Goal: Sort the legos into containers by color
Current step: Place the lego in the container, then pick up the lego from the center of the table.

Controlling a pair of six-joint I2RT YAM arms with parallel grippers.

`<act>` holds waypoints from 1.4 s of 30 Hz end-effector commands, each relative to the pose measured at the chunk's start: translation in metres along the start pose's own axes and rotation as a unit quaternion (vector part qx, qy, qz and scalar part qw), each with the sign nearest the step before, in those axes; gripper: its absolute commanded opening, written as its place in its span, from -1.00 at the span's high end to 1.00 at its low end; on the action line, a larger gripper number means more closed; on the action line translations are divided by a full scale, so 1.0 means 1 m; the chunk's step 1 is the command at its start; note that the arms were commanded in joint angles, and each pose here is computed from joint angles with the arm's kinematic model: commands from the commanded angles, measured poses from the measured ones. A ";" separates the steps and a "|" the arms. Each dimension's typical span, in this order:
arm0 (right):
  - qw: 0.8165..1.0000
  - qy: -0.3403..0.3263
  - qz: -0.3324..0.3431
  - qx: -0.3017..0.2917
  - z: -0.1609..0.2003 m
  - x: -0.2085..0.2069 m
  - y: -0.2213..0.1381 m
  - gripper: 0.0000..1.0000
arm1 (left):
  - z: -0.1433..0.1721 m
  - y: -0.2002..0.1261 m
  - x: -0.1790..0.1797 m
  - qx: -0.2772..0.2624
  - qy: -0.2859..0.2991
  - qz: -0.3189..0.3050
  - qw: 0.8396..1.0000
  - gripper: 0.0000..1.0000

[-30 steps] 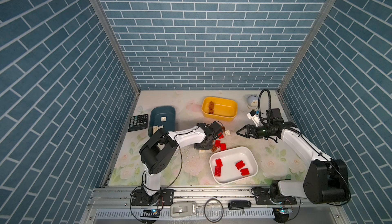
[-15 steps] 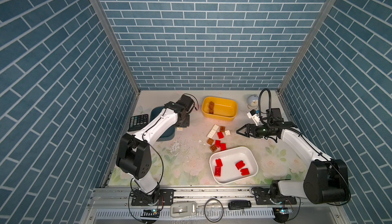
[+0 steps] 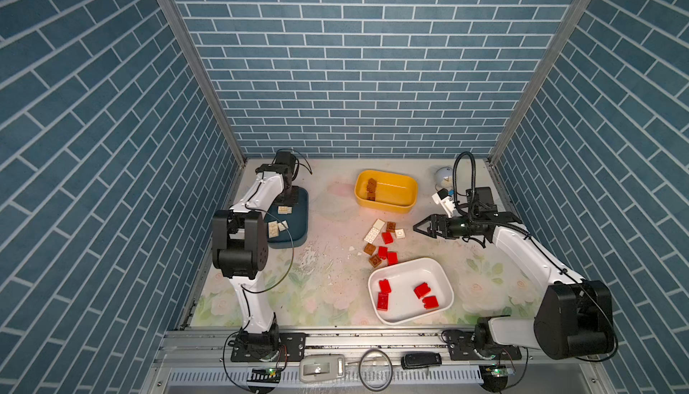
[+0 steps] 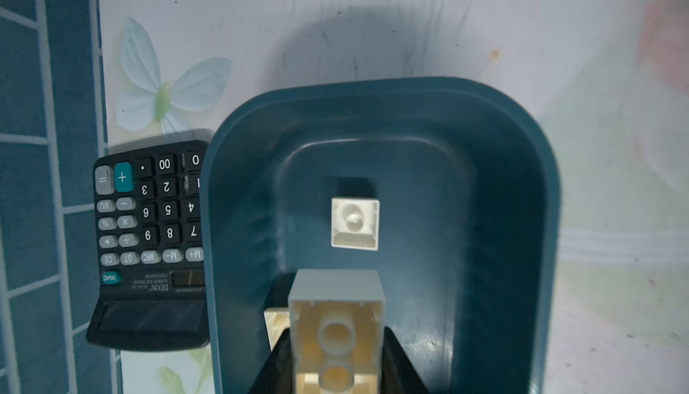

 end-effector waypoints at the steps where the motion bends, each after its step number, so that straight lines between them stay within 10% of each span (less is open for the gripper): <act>1: 1.000 -0.002 -0.004 -0.001 -0.004 0.005 0.002 -0.97 | -0.013 0.009 0.013 -0.010 0.010 -0.016 1.000 0.38; 17: 1.000 -0.004 0.006 0.006 -0.006 0.003 0.006 -0.97 | 0.003 -0.044 0.000 0.007 -0.013 0.086 0.996 -0.63; 42: 0.992 0.052 0.116 -0.006 -0.011 -0.001 0.017 -0.98 | 0.153 -0.134 -0.138 0.012 0.002 0.350 0.937 -0.93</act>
Point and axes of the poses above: each gripper's point midway between its finger pads, its own y axis out along the fingers, its own x axis along the line the jaws close on, z = x × y, the point moved 2 cm from there along -y, back along the fingers, and after that the axes turned 3 degrees about -y, right-handed, at the moved point
